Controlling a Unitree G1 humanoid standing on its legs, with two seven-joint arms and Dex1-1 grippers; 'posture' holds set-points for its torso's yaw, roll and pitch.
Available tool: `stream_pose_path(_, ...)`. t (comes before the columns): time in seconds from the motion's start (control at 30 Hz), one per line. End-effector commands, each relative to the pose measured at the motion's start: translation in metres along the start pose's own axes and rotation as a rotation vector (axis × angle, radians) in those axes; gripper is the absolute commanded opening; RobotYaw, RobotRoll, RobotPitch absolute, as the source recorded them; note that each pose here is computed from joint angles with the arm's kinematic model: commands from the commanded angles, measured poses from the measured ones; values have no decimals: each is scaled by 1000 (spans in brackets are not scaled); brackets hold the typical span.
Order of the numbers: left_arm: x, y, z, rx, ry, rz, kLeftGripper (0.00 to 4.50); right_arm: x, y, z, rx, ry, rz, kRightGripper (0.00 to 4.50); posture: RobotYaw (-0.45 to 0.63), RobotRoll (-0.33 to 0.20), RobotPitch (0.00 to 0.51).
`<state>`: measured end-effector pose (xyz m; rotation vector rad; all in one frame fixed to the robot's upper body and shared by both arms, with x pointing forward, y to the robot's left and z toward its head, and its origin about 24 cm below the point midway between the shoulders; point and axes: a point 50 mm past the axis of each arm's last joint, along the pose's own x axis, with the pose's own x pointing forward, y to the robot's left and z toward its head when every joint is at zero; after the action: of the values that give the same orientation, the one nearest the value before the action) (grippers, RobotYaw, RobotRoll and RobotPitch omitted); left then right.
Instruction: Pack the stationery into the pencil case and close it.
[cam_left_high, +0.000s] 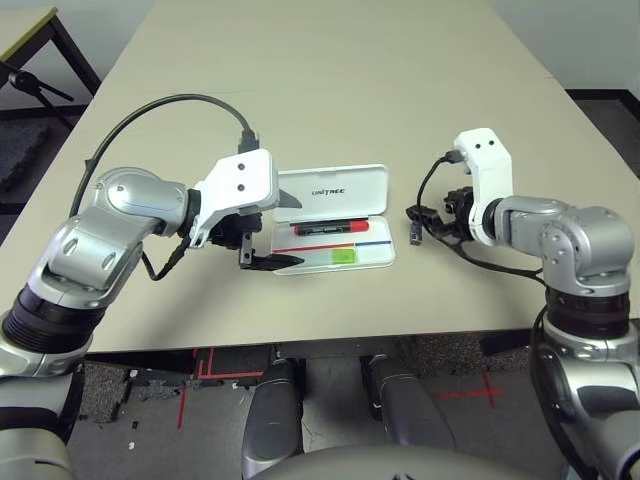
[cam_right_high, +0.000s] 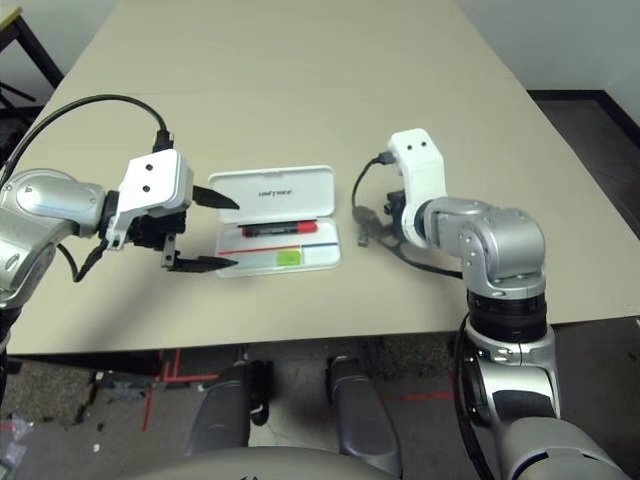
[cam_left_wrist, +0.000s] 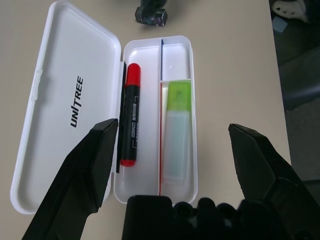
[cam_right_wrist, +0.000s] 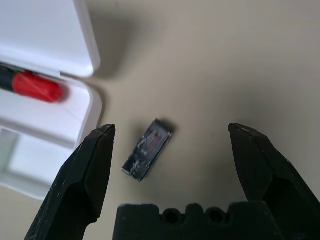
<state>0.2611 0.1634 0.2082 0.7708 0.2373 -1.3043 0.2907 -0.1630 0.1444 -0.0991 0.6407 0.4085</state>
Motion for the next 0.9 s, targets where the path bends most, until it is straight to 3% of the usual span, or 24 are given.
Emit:
stream_pose_path(0.03, 2, -1, 1, 12, 3, -4, 4470, 5, 4, -7, -6, 27, 10, 4500, -94, 0, 163)
stream_pose_path(0.53, 5, -1, 1, 14, 6, -13, 4470, 18, 7, -29, 15, 99, 24, 4500, -99, 0, 180)
stream_pose_path(0.67, 5, -1, 1, 14, 7, -15, 4500, 17, 7, -29, 19, 100, 23, 3550, -100, 0, 181)
stream_pose_path(0.9, 6, 0, 1, 14, 12, -17, 4500, 11, -1, -26, 2, 94, 9, 958, -103, 0, 181)
